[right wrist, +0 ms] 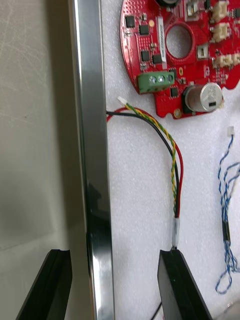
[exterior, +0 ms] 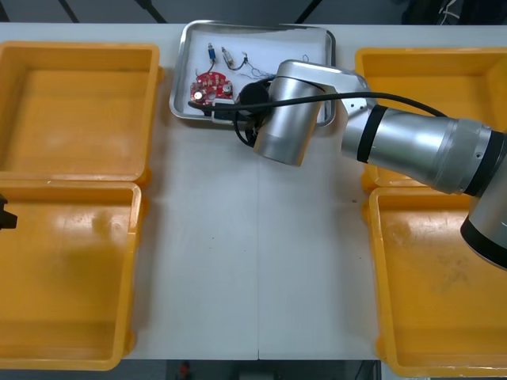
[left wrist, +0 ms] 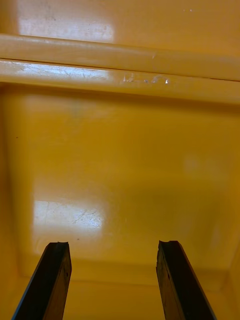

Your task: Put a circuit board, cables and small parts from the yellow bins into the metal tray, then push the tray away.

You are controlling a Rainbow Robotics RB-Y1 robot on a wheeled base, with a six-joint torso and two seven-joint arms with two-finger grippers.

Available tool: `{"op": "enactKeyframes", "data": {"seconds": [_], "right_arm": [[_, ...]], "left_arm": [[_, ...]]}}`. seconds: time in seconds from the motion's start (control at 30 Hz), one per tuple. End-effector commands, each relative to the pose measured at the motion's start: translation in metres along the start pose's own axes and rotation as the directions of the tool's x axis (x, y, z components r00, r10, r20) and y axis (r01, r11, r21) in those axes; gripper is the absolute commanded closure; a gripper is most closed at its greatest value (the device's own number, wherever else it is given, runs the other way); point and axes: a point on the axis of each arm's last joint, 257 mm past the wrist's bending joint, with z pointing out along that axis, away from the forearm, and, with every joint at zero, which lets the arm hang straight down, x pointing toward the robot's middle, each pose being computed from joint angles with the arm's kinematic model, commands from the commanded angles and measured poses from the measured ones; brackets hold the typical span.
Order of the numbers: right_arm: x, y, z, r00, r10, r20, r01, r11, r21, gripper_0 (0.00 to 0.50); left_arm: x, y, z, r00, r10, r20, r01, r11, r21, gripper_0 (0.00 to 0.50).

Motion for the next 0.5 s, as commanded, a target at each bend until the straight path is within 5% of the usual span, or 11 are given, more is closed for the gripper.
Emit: {"op": "enactKeyframes", "data": {"seconds": [0.03, 0.5], "right_arm": [[-0.041, -0.043, -0.042, 0.998, -0.027, 0.051, 0.024, 0.998, 0.05, 0.0], [0.007, -0.033, -0.103, 0.963, 0.255, -0.082, -0.262, 0.96, -0.096, 0.0]], "left_arm": [[-0.011, 0.01, -0.008, 0.997, 0.078, 0.025, -0.077, 0.996, -0.034, 0.0], [-0.011, 0.01, -0.008, 0.997, 0.078, 0.025, -0.077, 0.996, -0.034, 0.0]]}}
